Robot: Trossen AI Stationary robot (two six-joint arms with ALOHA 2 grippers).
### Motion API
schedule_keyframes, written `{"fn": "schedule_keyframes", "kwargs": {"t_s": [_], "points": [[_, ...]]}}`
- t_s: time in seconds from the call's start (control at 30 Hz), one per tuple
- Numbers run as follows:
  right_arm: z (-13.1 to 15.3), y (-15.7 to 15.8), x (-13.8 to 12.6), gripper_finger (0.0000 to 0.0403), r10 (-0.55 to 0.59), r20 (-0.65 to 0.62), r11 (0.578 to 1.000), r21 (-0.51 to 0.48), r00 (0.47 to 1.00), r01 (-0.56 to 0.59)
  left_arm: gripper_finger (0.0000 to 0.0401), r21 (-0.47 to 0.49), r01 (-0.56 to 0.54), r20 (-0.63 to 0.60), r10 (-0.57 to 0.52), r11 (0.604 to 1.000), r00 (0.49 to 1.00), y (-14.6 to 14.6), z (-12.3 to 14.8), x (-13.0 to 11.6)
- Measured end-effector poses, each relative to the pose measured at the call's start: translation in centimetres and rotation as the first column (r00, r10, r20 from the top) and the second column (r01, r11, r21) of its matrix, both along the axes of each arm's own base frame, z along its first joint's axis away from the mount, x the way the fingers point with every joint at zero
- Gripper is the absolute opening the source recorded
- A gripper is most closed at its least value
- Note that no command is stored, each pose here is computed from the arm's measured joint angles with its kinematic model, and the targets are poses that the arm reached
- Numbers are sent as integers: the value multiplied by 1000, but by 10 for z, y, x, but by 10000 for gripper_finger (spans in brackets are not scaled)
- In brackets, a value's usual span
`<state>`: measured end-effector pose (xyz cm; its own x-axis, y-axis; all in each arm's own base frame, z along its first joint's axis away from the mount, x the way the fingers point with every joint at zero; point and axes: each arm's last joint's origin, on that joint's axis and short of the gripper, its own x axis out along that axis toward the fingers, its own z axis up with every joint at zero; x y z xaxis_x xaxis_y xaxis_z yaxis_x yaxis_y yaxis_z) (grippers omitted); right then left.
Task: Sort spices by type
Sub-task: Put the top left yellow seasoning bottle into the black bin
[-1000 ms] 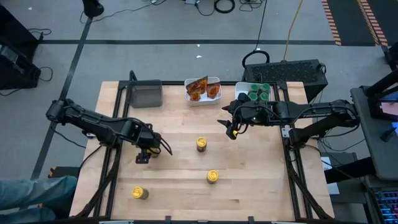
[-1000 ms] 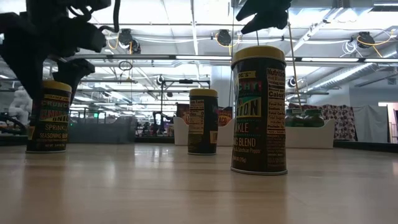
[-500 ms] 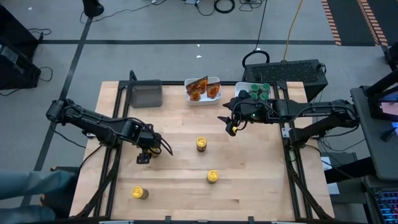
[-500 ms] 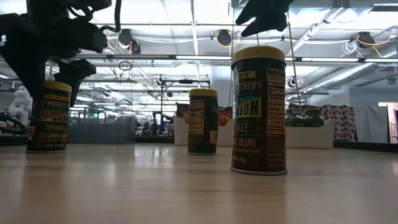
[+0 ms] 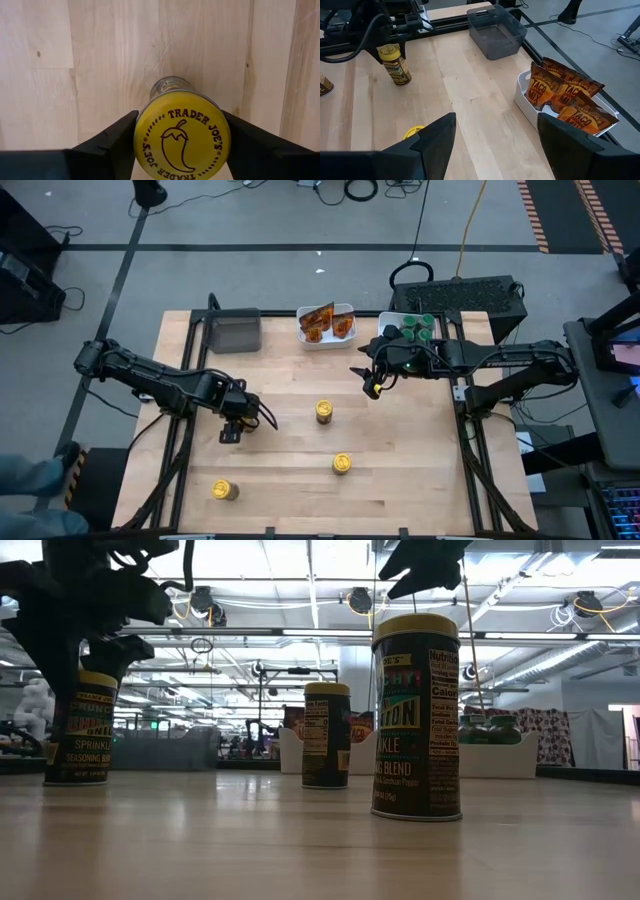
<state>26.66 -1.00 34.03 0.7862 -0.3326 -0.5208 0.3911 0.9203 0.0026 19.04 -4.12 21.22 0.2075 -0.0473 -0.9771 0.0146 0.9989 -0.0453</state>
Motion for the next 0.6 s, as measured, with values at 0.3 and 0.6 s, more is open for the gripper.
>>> {"fn": "schedule_keyframes", "kwargs": {"t_s": [0.3,0.6], "points": [[0,0,0,263,1,0,1000,-1,1000,-1,246,-9,-54,26,55,998,998,5,15,6],[1,-2,0,263,-4,6,1000,-3,1000,4,246,42,-175,110,170,984,979,36,62,17]]}}
